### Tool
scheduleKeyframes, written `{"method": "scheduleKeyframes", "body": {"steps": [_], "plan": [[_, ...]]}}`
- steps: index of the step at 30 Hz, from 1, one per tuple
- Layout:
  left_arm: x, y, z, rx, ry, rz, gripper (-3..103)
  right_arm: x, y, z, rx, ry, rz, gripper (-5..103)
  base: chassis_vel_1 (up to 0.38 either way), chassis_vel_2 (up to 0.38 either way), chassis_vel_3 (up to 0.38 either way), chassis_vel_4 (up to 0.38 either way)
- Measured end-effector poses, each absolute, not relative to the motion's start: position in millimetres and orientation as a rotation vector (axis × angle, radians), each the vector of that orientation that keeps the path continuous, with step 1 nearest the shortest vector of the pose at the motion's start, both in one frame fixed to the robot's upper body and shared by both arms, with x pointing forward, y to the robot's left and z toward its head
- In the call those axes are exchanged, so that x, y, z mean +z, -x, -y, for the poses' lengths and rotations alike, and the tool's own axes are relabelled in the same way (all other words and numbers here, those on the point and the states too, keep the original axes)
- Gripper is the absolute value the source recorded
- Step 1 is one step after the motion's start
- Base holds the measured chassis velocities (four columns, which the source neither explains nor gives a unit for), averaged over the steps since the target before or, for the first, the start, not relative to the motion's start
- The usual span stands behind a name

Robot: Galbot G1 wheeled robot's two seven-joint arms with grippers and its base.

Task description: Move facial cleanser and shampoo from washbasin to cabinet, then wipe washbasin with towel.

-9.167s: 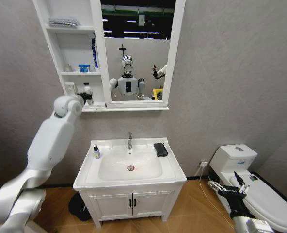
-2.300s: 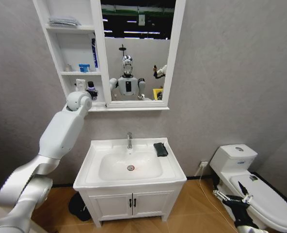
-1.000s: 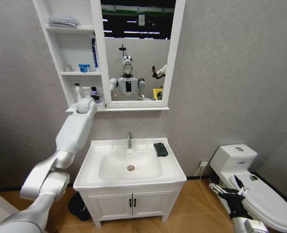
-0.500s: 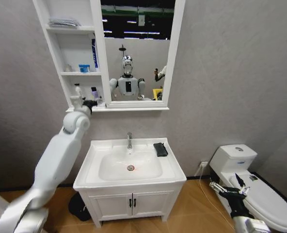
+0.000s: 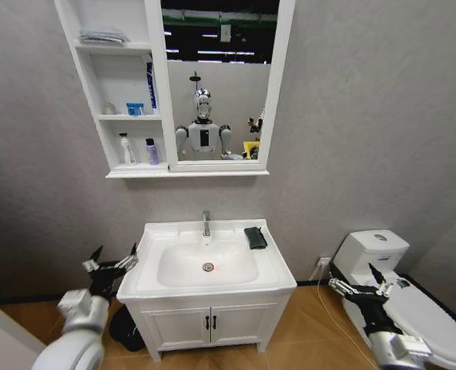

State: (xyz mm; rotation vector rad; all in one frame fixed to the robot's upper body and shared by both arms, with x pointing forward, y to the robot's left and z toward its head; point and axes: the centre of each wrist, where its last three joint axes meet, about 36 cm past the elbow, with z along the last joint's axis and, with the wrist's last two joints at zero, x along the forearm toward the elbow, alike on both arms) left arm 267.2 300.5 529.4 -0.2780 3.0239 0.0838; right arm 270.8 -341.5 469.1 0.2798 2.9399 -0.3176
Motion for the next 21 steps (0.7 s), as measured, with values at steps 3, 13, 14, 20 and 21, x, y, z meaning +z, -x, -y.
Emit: {"method": "scheduleKeyframes", "body": {"steps": [3,13,14,20,21], "plan": [[529.7,-244.1,-297.7,0.073,0.257,-3.037,100,468.5,-266.4,341.9,-0.325,-0.278,-2.950,100,0.000,0.000,0.000,0.000],[522.8,-253.1,-294.6,0.094,0.258,-3.037,100,473.7,-254.7,340.1,-0.332,-0.277,-2.934,100,0.000,0.000,0.000,0.000],[522.8,-253.1,-294.6,0.094,0.258,-3.037,100,473.7,-254.7,340.1,-0.332,-0.277,-2.934,100,0.000,0.000,0.000,0.000],[522.2,-255.1,-294.6,0.092,0.260,-3.038,100,469.9,-248.6,337.7,-0.318,-0.282,-2.949,100,0.000,0.000,0.000,0.000],[522.2,-255.1,-294.6,0.092,0.260,-3.038,100,469.9,-248.6,337.7,-0.318,-0.282,-2.949,100,0.000,0.000,0.000,0.000]]}}
